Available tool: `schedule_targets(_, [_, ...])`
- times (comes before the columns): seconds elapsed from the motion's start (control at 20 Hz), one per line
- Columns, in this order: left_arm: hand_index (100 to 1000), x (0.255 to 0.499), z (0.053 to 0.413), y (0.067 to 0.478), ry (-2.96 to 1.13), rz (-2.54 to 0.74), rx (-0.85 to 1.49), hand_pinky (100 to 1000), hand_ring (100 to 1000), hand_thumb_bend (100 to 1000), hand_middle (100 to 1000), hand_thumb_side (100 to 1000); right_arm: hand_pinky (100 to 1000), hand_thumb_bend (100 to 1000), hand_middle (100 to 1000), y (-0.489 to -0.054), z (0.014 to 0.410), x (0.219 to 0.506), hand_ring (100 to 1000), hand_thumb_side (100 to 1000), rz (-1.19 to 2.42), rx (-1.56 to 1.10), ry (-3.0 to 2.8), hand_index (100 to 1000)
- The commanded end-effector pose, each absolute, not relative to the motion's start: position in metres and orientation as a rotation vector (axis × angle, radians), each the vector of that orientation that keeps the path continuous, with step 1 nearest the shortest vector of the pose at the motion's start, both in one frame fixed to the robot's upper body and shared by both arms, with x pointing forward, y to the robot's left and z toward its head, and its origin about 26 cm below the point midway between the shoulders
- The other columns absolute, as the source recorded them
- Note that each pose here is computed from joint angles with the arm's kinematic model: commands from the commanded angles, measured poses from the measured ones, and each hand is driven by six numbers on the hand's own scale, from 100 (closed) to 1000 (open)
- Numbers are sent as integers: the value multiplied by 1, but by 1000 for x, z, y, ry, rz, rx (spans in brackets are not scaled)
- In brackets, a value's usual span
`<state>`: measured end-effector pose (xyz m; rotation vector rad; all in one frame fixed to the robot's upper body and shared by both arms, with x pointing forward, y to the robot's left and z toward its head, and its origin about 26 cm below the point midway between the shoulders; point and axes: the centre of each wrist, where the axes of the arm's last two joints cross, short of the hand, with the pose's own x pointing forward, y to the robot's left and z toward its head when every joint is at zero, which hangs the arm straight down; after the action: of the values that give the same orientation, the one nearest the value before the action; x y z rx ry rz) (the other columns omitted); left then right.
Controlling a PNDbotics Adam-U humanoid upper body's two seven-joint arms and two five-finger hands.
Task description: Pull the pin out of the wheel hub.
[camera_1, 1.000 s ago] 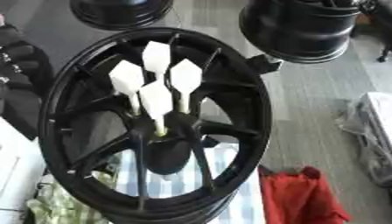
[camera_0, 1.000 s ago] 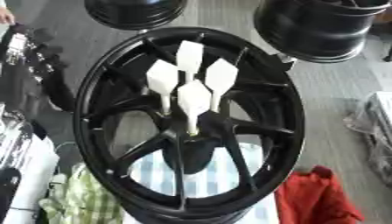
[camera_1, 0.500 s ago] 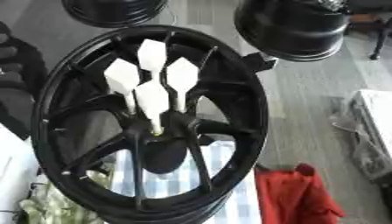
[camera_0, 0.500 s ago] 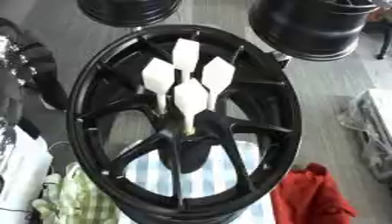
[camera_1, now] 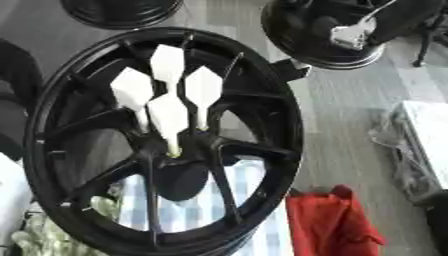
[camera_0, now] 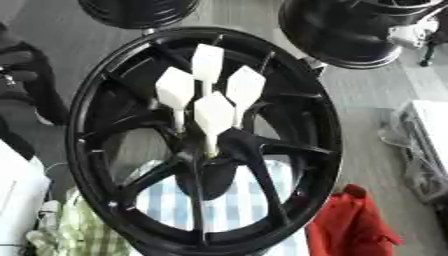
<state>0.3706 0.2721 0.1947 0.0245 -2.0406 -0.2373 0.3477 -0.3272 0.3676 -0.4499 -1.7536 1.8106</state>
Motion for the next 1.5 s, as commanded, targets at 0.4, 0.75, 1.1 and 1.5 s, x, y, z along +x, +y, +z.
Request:
schedule_targets(0.4, [786,369,212,278,-2072,-274,55,690,778,100,779,830,911,133,842,-311,381,354,827,244,1985,-376,-1673,857])
schedule_targets(0.75, [786,370,209,279,-2067,-259,55,689,778,100,778,829,915,144,837,-296,381,368,824,139,2022,-293,-1668,866])
schedule_targets(1.1, [786,370,208,286,-2066,-229,80,688,778,100,778,826,924,190,833,-277,371,384,829,100,2074,-274,-1658,866])
schedule_targets(1.5, [785,370,204,296,-2047,-212,116,687,777,100,776,826,929,233,802,-251,355,407,818,100,2148,-290,-1601,859])
